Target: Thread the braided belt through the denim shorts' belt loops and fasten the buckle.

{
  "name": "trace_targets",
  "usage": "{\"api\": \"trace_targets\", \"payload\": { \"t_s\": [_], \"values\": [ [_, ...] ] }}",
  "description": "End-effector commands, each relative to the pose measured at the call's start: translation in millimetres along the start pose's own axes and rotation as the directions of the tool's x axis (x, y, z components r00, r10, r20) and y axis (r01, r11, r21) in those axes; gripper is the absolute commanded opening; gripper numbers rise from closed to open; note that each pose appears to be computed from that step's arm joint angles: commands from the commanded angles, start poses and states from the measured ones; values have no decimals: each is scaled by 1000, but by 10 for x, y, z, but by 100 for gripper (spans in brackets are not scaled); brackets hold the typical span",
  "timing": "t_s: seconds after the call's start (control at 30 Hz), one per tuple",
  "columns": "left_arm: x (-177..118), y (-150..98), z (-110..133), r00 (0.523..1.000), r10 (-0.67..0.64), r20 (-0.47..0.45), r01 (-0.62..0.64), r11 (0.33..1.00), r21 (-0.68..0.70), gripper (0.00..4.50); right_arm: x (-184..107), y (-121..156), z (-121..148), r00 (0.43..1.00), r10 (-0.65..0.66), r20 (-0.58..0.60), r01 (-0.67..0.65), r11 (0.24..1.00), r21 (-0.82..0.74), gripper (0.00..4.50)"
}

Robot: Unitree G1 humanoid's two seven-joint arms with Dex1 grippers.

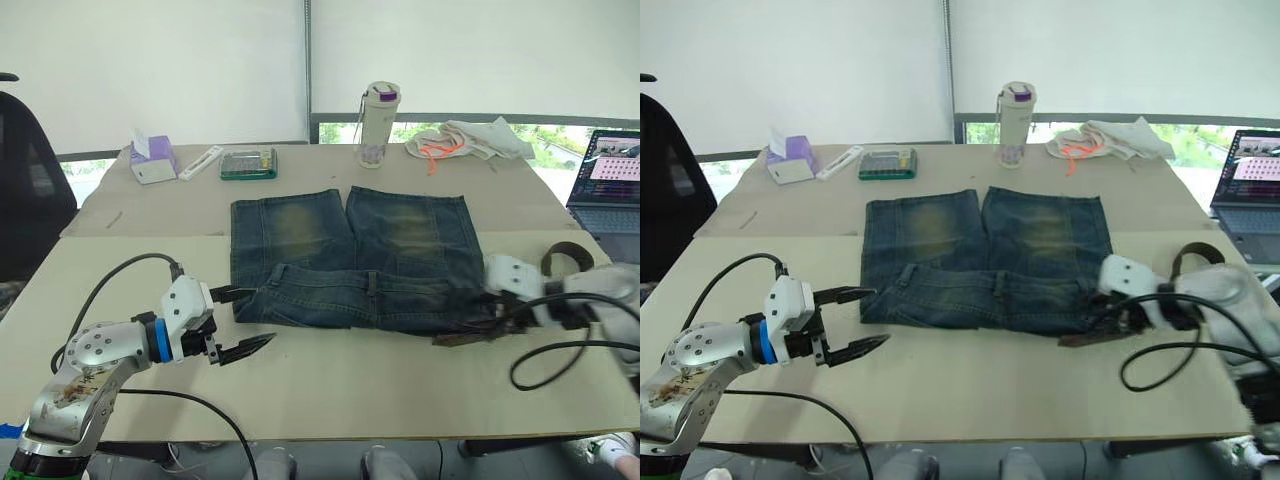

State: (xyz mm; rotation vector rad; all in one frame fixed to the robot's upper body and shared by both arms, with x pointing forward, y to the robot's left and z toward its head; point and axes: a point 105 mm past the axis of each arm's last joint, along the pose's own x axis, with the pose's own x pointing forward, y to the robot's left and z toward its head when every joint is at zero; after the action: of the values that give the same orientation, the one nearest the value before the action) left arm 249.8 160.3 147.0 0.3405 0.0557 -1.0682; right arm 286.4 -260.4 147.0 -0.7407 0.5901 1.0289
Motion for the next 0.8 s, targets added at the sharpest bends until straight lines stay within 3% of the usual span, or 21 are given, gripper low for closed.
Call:
{"api": "trace_targets", "payload": {
  "t_s": [0.03, 0.23, 0.57, 0.6, 0.73, 0.8],
  "values": [
    [28, -97, 70, 998, -69, -5, 69, 997, 34, 443, -130, 59, -13, 999, 35, -28, -35, 999, 2, 214],
    [83, -146, 87, 994, -107, -15, 108, 993, 51, 443, 50, 43, -174, 994, 5, -107, -9, 999, -36, 214],
    [129, -141, 162, 994, -105, -9, 105, 992, 65, 443, 182, 96, -141, 994, 47, -103, -53, 997, -49, 214],
    [139, -137, 173, 995, -104, -8, 105, 992, 67, 443, 180, 101, -154, 992, 51, -111, -57, 997, -51, 161],
    [162, -127, 207, 995, -101, 0, 101, 993, 68, 443, 123, 96, -212, 988, 48, -144, -56, 997, -51, 27],
    [168, -119, 225, 995, -98, 8, 97, 993, 62, 443, 77, 79, -203, 990, 38, -139, -45, 998, -49, 3]
  ]
}}
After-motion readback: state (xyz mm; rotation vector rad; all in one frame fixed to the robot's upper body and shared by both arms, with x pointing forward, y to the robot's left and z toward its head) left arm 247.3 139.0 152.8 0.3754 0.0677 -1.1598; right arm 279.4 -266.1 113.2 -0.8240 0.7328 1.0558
